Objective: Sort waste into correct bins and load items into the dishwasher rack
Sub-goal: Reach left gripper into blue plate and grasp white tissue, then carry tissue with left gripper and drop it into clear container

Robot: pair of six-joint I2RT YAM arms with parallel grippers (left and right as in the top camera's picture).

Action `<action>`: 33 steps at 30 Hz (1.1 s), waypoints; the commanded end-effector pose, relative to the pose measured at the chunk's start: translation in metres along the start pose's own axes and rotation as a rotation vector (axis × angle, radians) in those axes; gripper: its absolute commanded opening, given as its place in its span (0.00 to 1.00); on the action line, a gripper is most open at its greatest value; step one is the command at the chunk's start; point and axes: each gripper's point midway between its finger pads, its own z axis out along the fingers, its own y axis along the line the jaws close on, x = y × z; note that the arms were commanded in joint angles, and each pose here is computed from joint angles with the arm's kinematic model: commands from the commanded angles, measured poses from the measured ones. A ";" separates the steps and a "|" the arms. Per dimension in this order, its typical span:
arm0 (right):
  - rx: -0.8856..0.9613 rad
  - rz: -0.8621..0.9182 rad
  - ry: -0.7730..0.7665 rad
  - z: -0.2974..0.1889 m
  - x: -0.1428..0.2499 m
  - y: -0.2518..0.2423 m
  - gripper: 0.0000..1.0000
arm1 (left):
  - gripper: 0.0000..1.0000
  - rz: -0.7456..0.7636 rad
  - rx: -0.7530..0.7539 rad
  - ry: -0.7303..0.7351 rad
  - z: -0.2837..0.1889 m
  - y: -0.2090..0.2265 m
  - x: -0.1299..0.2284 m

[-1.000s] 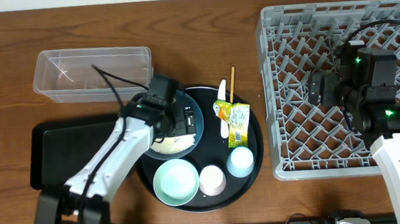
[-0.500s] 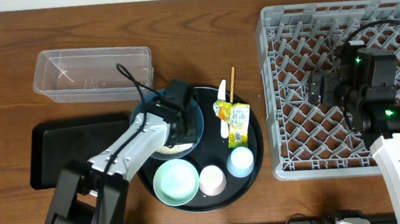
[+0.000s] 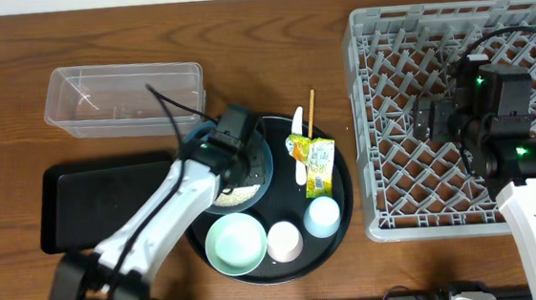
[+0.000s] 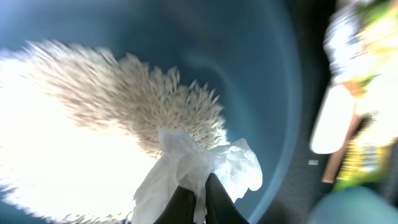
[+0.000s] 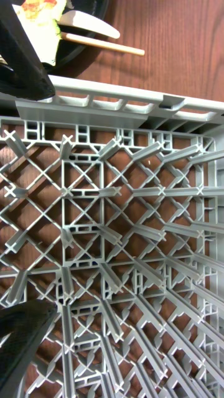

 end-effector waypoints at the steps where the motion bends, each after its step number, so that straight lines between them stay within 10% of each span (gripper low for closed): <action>1: -0.015 -0.005 -0.023 -0.005 -0.009 0.005 0.99 | 0.06 -0.009 -0.038 -0.151 -0.034 0.006 -0.030; 8: -0.014 -0.005 -0.022 -0.005 -0.009 0.005 0.99 | 0.06 -0.028 -0.077 -0.197 -0.044 0.017 -0.041; 18: -0.014 -0.005 -0.023 -0.005 -0.009 0.005 0.99 | 0.06 -0.141 -0.173 -0.638 -0.125 0.064 -0.158; 29: -0.015 -0.005 -0.023 -0.005 -0.009 0.005 0.99 | 0.07 -0.339 -0.288 -0.617 -0.066 0.170 -0.193; 33: -0.015 -0.005 -0.022 -0.005 -0.009 0.005 0.99 | 0.30 -0.339 -0.267 -0.643 -0.069 0.170 -0.200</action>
